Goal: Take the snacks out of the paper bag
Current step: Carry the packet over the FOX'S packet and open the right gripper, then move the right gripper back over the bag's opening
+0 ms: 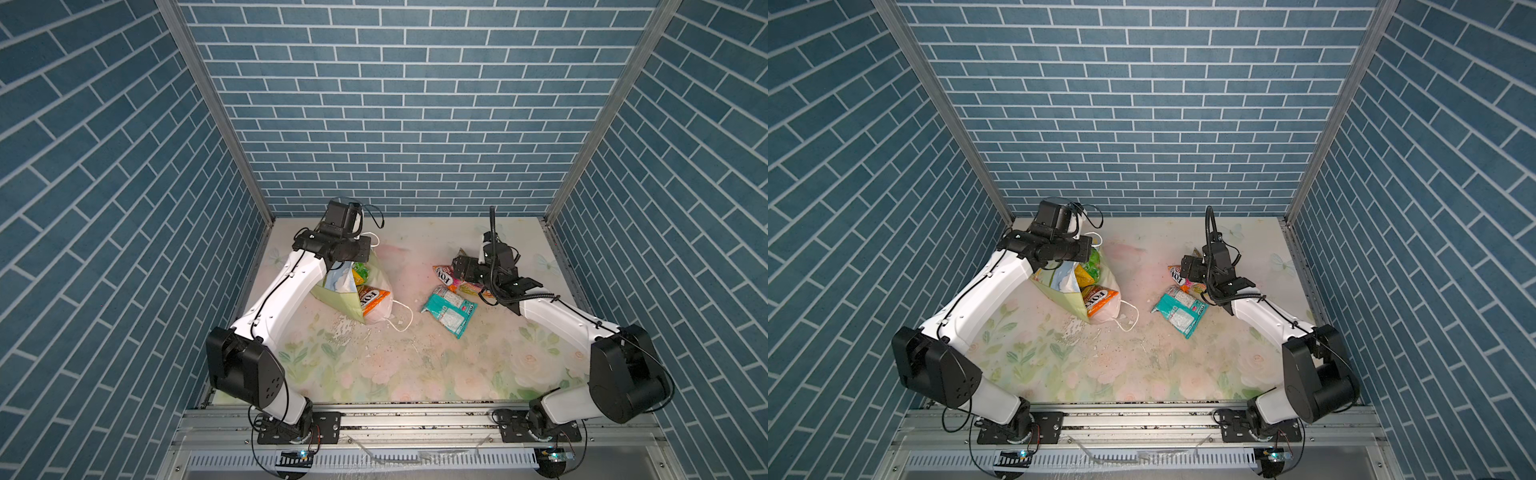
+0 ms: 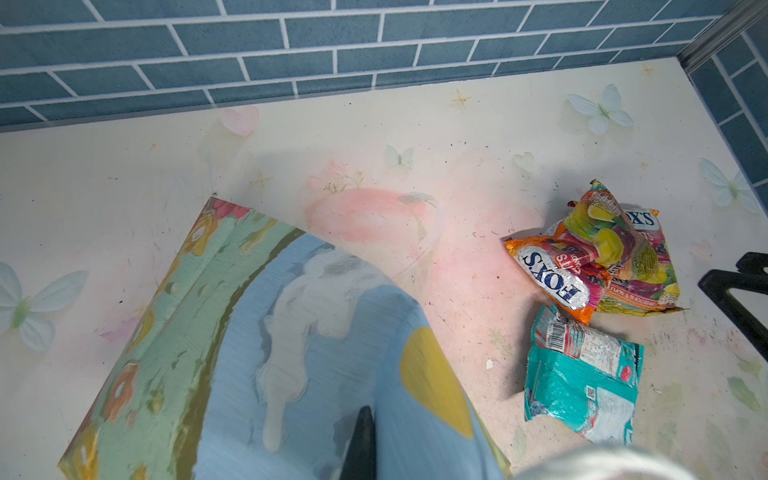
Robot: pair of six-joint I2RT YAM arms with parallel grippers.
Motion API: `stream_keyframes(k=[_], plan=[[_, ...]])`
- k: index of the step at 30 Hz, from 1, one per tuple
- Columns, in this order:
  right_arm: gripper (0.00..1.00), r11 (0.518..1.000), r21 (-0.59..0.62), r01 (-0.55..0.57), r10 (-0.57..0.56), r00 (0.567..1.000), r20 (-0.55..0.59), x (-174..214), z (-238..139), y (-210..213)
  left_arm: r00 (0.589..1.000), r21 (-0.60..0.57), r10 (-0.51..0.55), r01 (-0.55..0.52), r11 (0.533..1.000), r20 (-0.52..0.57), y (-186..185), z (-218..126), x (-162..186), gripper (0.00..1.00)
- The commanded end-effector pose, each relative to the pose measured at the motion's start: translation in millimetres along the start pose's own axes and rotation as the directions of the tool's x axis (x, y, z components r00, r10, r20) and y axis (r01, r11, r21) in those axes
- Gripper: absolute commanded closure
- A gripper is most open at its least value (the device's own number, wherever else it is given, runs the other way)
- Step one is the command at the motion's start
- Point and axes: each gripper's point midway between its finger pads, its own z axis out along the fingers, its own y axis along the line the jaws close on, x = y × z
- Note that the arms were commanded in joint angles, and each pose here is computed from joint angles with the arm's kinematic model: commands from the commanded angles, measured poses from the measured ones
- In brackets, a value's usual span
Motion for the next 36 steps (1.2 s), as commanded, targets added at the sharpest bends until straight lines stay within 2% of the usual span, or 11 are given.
stream_keyframes(k=[1, 12, 21, 30, 36], plan=[[0.01, 0.998, -0.067, -0.015, 0.019, 0.998, 0.057, -16, -11, 11, 0.999, -0.019, -0.005, 0.006, 1.0, 0.042, 4, -8, -13, 1.0], [0.01, 0.989, -0.144, -0.025, 0.029, 0.999, 0.027, -24, -44, 25, 0.998, -0.036, -0.017, 0.019, 0.999, 0.053, 11, -13, -16, 1.0], [0.01, 0.984, -0.169, -0.052, 0.052, 0.999, -0.003, -5, -45, 27, 0.998, -0.042, -0.019, 0.021, 0.999, 0.057, 13, -14, -17, 1.0], [0.01, 0.974, -0.219, 0.062, -0.064, 0.998, -0.002, 16, -55, 76, 0.999, -0.064, -0.017, 0.02, 0.998, 0.035, 17, -5, -13, 1.0], [0.01, 0.956, -0.282, 0.081, -0.077, 0.997, 0.024, 16, -63, 106, 0.999, -0.076, -0.016, 0.018, 0.997, 0.036, 19, -4, -13, 1.0]])
